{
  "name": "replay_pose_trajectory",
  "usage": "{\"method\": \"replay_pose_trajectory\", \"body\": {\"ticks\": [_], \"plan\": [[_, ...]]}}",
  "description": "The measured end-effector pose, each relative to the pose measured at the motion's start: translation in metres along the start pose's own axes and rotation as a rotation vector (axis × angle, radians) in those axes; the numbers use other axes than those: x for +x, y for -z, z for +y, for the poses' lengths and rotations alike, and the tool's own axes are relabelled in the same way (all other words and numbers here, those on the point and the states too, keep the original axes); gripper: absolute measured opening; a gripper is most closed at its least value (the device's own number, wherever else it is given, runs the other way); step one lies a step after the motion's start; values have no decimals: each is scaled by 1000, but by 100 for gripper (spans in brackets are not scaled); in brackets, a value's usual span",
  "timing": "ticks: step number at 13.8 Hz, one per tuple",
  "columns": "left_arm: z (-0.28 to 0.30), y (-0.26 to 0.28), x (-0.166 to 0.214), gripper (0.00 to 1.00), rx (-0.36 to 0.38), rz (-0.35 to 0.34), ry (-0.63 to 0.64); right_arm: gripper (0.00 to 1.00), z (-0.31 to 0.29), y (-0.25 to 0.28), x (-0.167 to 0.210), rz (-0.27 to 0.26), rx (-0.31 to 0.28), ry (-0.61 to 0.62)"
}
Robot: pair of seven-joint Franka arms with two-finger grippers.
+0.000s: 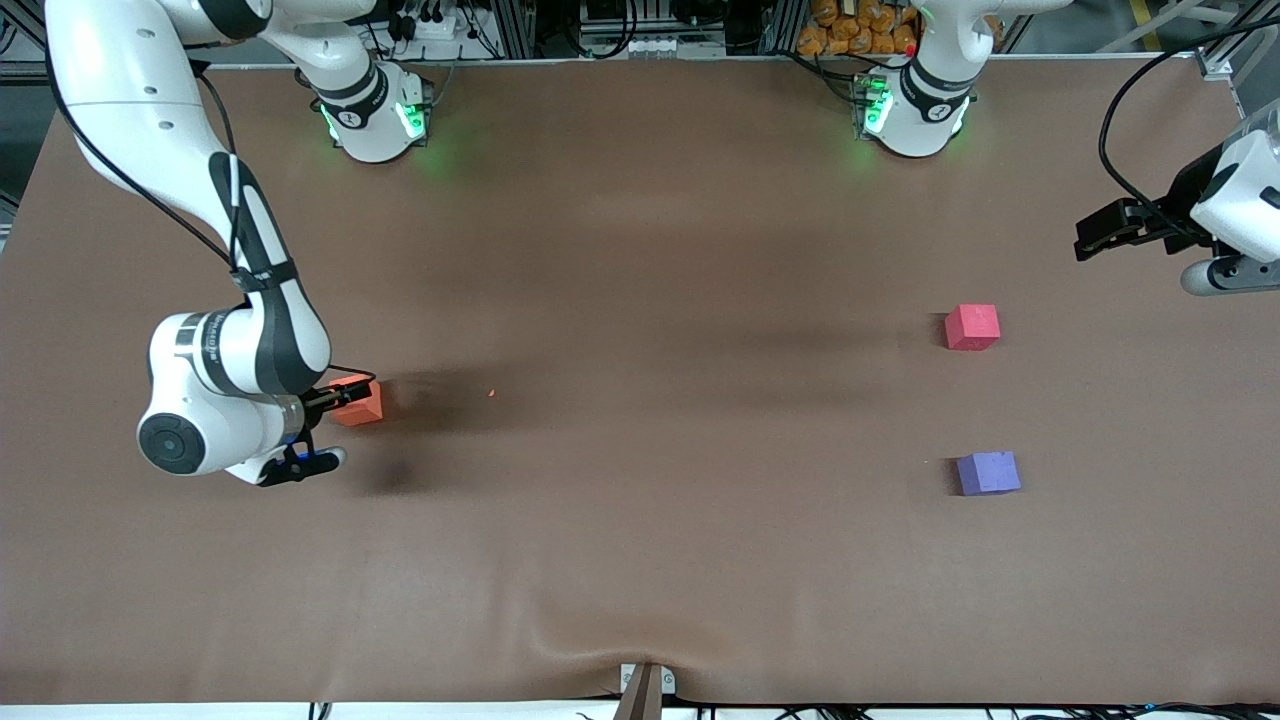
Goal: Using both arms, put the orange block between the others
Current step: 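Lower the right gripper over the orange cube and close on it, then carry the orange cube with the right gripper toward the table middle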
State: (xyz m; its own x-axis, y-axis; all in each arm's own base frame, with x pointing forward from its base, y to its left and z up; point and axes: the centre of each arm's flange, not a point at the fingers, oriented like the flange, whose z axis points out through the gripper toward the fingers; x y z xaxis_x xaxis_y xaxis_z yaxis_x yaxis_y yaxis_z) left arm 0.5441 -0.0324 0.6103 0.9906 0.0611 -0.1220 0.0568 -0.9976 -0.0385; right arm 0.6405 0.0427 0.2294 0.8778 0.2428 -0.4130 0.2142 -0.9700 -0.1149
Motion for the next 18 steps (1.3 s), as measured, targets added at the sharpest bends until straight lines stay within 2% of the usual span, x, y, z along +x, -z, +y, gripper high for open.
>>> {"method": "replay_pose_trajectory", "body": {"ticks": [6, 10, 11, 12, 13, 15, 16, 18], "plan": [[0, 0, 0, 100, 0, 0, 0, 100, 0, -27, 15, 45, -14, 8], [0, 0, 0, 100, 0, 0, 0, 100, 1, -36, 17, 50, -16, 15], [0, 0, 0, 100, 0, 0, 0, 94, 1, -36, 17, 50, -16, 17], [0, 0, 0, 100, 0, -1, 0, 94, 2, -36, 17, 50, -16, 17], [0, 0, 0, 100, 0, -2, 0, 88, 2, -36, 17, 50, -16, 17], [0, 0, 0, 100, 0, -3, 0, 65, 3, -36, 17, 51, -16, 16], [0, 0, 0, 100, 0, -3, 0, 59, 3, -33, 17, 55, -18, 16], [0, 0, 0, 100, 0, -3, 0, 58, 3, -20, 20, 82, -23, 18]]}}
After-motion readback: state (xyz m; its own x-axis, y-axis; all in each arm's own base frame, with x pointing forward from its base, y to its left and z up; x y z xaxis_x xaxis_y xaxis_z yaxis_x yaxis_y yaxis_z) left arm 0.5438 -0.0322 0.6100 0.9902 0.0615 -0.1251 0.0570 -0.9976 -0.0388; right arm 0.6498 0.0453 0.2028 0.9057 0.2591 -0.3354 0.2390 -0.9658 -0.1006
